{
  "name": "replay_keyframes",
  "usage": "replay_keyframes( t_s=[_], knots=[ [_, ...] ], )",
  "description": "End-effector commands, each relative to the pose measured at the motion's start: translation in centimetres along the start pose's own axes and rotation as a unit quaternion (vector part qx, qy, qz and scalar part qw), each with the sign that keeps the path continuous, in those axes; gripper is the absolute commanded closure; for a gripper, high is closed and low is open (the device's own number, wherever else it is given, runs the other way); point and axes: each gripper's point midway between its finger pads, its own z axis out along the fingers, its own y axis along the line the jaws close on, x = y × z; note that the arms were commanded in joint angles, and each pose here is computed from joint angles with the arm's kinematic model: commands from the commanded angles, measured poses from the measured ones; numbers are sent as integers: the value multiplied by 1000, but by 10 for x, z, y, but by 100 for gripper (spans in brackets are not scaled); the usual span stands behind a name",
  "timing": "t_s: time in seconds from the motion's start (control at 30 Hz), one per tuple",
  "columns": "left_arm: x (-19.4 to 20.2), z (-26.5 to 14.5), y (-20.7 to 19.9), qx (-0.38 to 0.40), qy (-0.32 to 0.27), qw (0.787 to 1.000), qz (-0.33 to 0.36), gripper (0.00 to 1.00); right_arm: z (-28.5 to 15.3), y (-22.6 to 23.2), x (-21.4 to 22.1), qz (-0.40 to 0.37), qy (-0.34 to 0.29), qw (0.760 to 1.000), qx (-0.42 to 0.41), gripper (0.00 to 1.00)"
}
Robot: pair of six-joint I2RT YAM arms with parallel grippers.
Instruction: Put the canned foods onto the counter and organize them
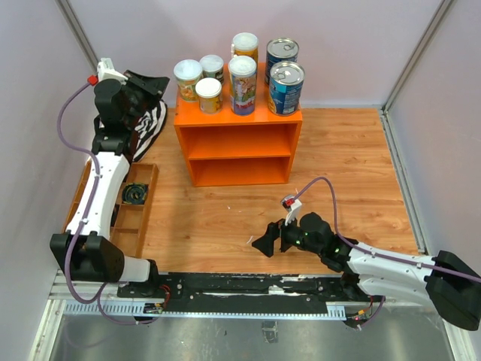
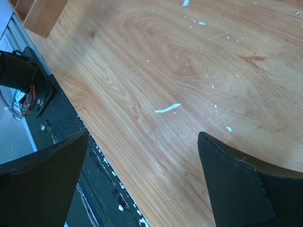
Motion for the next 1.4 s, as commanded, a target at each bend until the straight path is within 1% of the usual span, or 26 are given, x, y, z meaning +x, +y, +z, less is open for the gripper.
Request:
replay_keyframes(
  t_s=[0.0, 0.17, 0.23, 0.33, 0.4, 0.5, 0.6, 0.73, 0.77, 0.8, 0.87, 0.9, 0.93, 1.03, 1.1, 1.17, 1.23, 1.3, 1.37],
  knots=[
    [-25, -21, -14, -10, -49, 998, 35, 83, -1, 1, -20, 6, -27, 1000, -1, 1],
    [-33, -41, -7, -27, -76, 995, 63, 81, -2, 2, -19, 7, -28, 1000, -2, 1],
    [-30, -52, 1, -35, -81, 993, 77, 76, -2, 1, -19, 6, -29, 1000, 0, 1],
    [-24, -71, 21, -55, -95, 989, 100, 65, -4, -3, -19, 3, -31, 999, 10, 1],
    [-15, -81, 45, -80, -97, 984, 123, 59, -7, -9, -17, -3, -28, 999, 23, 1],
    [1, -98, 80, -116, -90, 977, 155, 52, -12, -22, -13, -12, -25, 998, 56, 1],
    [21, -116, 113, -144, -80, 972, 166, 42, -20, -38, -13, -20, -29, 995, 97, 2],
    [43, -142, 139, -156, -74, 972, 161, 37, -41, -67, -15, -25, -43, 982, 180, 2],
    [49, -148, 144, -156, -71, 972, 159, 33, -49, -78, -19, -26, -55, 975, 213, 2],
    [53, -155, 147, -155, -71, 973, 155, 22, -58, -86, -22, -25, -63, 968, 240, 2],
    [62, -166, 155, -155, -72, 974, 150, 5, -74, -101, -28, -23, -82, 954, 288, 2],
    [65, -171, 159, -156, -73, 974, 148, 1, -85, -110, -32, -23, -93, 942, 320, 2],
    [72, -176, 169, -164, -69, 973, 147, 1, -94, -116, -35, -21, -101, 932, 346, 2],
    [88, -187, 185, -175, -61, 972, 141, 1, -126, -139, -41, -6, -124, 890, 439, 2],
    [99, -191, 191, -177, -52, 973, 141, 1, -147, -152, -39, 2, -126, 858, 498, 2],
    [111, -193, 196, -182, -43, 971, 148, 1, -160, -159, -36, 18, -128, 835, 535, 2],
    [122, -196, 200, -193, -37, 967, 162, 1, -165, -161, -35, 24, -121, 822, 556, 2],
    [130, -198, 203, -206, -41, 961, 182, 1, -166, -162, -35, 23, -112, 814, 570, 2],
    [145, -199, 201, -205, -26, 958, 200, 1, -167, -162, -35, 21, -103, 808, 580, 2]
  ],
)
